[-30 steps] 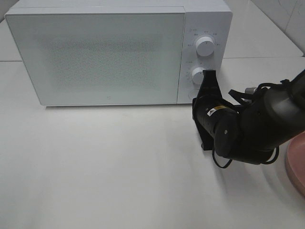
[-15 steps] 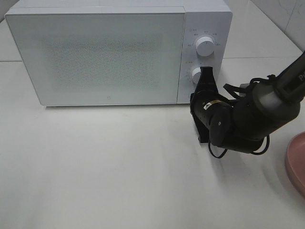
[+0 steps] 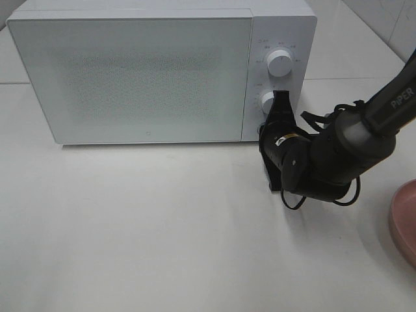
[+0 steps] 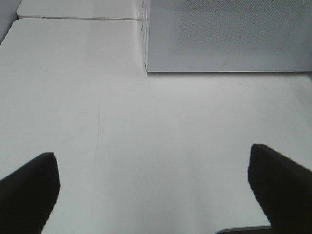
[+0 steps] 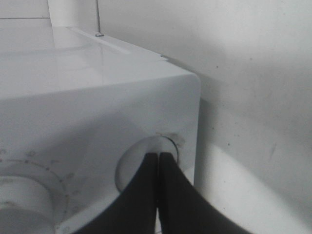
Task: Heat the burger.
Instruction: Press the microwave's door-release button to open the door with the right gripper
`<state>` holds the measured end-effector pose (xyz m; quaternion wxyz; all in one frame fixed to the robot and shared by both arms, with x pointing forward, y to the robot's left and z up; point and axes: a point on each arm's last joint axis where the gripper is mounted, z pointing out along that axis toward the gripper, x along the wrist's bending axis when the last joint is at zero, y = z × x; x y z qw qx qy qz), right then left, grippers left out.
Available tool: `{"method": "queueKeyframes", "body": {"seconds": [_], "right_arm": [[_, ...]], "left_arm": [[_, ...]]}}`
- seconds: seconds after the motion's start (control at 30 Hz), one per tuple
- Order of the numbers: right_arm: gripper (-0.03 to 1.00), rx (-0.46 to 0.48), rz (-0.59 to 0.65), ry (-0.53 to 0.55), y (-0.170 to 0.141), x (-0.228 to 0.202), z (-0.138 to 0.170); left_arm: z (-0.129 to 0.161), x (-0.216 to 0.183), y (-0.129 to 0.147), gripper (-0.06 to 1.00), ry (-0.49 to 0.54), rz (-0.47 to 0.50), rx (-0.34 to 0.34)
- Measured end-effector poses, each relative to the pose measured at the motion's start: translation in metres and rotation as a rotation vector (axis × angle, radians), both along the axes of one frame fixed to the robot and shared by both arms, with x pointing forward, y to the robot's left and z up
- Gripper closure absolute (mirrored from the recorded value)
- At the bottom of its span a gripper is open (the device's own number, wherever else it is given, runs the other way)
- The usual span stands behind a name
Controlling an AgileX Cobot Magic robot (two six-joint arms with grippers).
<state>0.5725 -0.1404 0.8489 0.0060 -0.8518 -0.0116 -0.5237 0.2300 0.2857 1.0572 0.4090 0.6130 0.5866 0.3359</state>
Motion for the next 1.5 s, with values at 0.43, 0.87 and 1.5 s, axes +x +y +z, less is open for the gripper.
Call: {"method": "queueKeyframes", "body": {"seconds": [0.43, 0.87, 1.5], "right_arm": [[0.95, -0.012, -0.01, -0.02, 0.0007, 0.0036, -0.0026], [0.95, -0.024, -0.032, -0.038, -0.001, 0.004, -0.001], [0.95, -0.032, -0.073, -0.036, 0.0021, 0.009, 0.0021]], "left_arm": [[0.0, 0.0, 0.0, -0.04, 0.0, 0.0, 0.0], [0.0, 0.0, 0.0, -0.04, 0.0, 0.0, 0.0], [0.0, 0.0, 0.0, -0.04, 0.0, 0.0, 0.0]]}}
